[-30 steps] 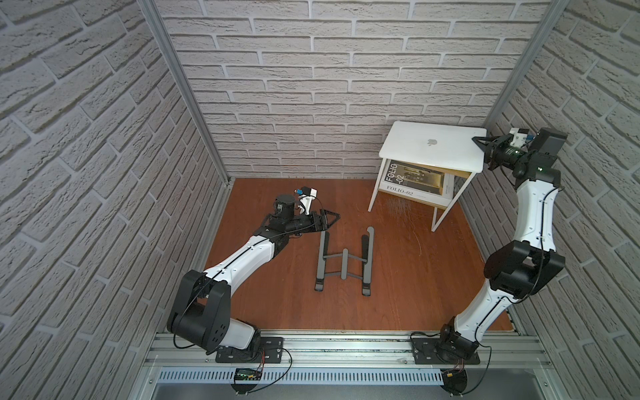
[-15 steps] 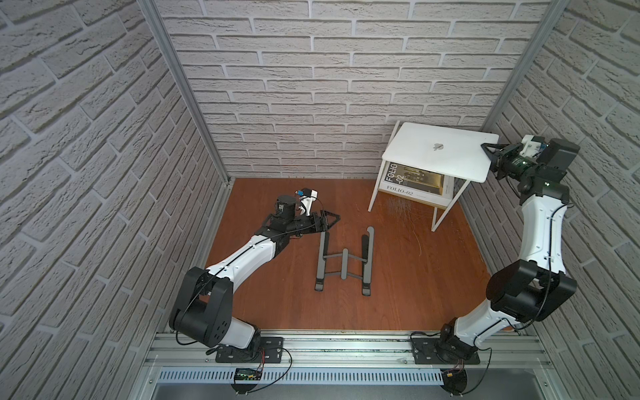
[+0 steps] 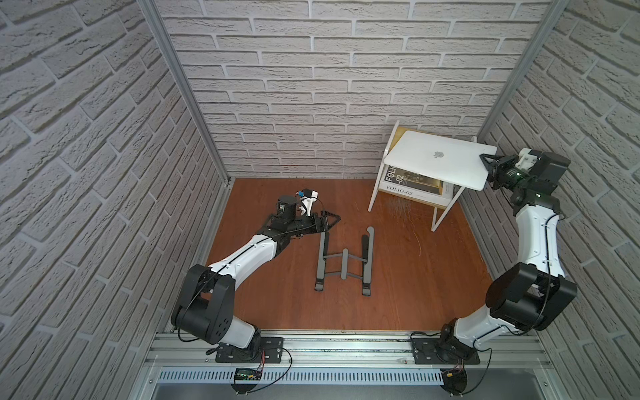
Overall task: Close the laptop lid and set it aside
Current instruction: Place the laptop on the shelf.
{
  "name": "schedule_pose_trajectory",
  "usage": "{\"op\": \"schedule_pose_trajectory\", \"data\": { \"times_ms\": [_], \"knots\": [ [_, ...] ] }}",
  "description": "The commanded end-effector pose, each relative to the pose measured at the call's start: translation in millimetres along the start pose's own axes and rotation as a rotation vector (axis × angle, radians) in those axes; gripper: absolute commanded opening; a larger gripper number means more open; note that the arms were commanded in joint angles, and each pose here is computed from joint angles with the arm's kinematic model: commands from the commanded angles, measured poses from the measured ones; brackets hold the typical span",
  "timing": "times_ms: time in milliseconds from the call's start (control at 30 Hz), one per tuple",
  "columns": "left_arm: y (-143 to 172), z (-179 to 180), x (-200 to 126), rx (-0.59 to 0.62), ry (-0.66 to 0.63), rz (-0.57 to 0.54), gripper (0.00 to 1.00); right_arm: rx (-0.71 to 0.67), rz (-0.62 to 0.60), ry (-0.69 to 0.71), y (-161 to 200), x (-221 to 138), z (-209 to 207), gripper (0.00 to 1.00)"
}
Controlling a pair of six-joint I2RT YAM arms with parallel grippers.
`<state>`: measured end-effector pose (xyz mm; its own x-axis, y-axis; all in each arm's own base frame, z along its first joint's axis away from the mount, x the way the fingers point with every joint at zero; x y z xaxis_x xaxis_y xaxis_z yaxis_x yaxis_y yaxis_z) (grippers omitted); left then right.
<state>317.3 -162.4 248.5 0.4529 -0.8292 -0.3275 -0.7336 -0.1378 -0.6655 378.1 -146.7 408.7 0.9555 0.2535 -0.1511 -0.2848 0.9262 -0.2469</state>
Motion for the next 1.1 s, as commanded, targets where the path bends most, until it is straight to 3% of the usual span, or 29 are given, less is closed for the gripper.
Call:
{"op": "schedule_pose_trajectory", "data": {
  "times_ms": [0, 433, 633, 867, 1067],
  "knots": [
    [-3.4, -5.0, -0.7, 0.037, 0.016, -0.016, 0.86, -0.19, -0.12, -0.05, -23.3, 8.0, -4.1, 0.03],
    [-0.3, 1.1, 4.8, 0.021, 0.008, -0.006, 0.86, -0.249, -0.249, -0.05, -12.2, -9.6, -15.7, 0.03],
    [-2.9, 0.9, 6.9, 0.016, 0.014, -0.01, 0.86, -0.201, -0.295, -0.063, -12.9, -11.1, -18.5, 0.03],
    [-3.8, 2.8, 11.5, 0.008, 0.013, -0.009, 0.87, -0.185, -0.31, 0.0, -13.0, -13.0, -15.1, 0.03],
    [-3.6, 2.9, 20.4, -0.002, 0.023, 0.0, 0.88, -0.08, -0.388, 0.074, -1.9, -19.0, -25.9, 0.06]
  ]
}}
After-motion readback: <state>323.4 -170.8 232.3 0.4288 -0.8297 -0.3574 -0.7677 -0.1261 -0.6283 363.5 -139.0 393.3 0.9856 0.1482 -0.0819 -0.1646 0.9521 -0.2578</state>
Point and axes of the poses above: each gripper's point midway between its finger pads, its own x axis out along the fingers, its own z axis along the line the jaws close on, y = z × x, the point moved 10 cm from there along -x, back along the fingers, and after that the axes turned 6 degrees about x, right-handed, at the moved point
